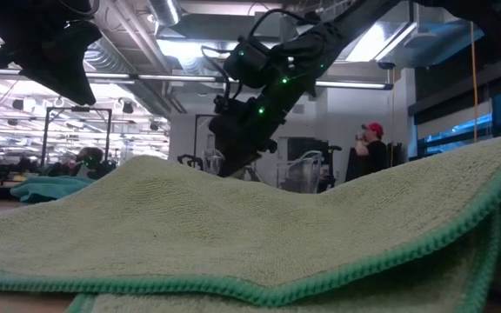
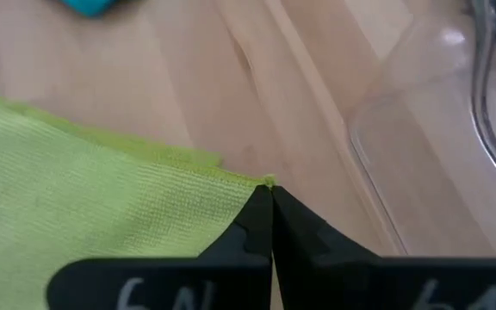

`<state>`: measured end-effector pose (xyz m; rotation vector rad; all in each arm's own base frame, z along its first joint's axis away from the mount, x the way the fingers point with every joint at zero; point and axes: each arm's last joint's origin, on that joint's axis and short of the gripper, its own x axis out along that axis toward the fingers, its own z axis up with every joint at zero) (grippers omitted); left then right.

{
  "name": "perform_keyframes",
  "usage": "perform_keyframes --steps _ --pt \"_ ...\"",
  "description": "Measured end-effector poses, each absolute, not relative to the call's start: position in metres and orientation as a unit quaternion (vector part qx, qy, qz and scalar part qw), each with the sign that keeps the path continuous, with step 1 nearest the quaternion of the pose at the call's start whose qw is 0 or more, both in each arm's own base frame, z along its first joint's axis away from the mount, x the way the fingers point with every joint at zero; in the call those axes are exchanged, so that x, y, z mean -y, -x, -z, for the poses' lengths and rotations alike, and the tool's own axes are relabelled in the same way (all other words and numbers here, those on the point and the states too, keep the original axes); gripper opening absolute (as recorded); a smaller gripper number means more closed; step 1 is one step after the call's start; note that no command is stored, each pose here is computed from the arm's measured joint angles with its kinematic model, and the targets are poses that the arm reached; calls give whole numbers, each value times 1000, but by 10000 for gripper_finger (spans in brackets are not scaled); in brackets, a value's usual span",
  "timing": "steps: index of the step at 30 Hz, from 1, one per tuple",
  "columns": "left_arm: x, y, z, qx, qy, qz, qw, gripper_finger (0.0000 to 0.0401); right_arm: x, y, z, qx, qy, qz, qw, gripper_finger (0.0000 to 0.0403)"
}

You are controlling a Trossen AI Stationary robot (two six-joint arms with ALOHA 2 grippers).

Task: Fold microfiber towels
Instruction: Fold the light green microfiber towel

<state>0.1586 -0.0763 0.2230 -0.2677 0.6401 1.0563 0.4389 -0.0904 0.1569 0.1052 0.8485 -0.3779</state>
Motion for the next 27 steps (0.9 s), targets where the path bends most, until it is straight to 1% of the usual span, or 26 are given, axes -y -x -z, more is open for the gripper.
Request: perform_keyframes --steps 8,10,14,23,27 --pt "76 -159 -223 -300 126 -494 807 89 91 -438 -156 -413 -67 189 888 1" --pt "76 -159 -223 -299 127 -494 807 89 92 -436 -154 -414 -75 194 886 8" --pt "77 -159 -223 -298 130 -493 807 89 93 -435 -152 -419 -75 196 883 41" --pt "78 -161 -222 -295 140 -489 809 89 95 -435 -152 -422 -61 191 884 141" --pt "78 -161 -222 -295 141 -489 808 89 98 -433 -170 -423 -56 191 884 167"
